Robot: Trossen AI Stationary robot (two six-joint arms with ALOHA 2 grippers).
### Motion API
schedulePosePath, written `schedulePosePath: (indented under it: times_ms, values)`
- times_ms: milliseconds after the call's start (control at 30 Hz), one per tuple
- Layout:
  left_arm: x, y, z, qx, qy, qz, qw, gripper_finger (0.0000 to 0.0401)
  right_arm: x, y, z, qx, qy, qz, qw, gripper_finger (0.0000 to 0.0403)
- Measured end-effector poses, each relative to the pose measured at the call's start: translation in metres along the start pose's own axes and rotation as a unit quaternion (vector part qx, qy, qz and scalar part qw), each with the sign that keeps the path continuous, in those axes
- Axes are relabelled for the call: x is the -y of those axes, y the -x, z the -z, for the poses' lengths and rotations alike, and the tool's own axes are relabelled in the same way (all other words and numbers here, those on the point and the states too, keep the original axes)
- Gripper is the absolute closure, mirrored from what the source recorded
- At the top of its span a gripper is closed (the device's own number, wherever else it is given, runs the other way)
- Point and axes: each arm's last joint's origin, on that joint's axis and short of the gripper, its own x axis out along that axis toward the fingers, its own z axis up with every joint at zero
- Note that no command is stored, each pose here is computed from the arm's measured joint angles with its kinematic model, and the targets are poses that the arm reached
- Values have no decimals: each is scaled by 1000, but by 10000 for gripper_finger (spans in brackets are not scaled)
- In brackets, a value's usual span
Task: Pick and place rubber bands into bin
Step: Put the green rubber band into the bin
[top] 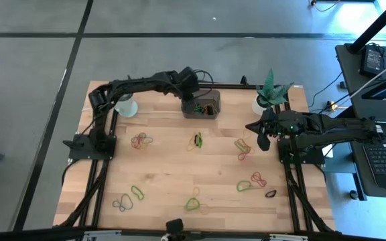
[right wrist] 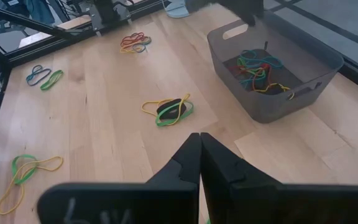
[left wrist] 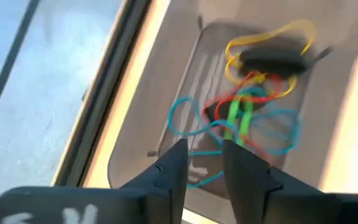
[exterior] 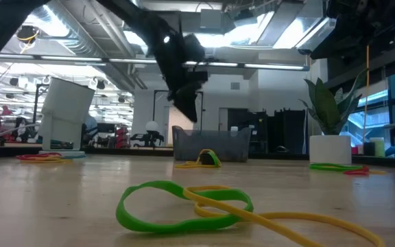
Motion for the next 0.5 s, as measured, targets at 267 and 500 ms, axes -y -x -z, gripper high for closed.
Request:
schedulePosePath:
  times_ms: [267, 500]
  values:
    - [21, 55, -14, 65, 23, 8, 998, 383, 0, 0, 0, 0, 1, 0, 1000, 393]
    - [55, 81, -9, 40, 49, 43, 997, 398, 0, 0, 0, 0, 2, 0, 1000, 393]
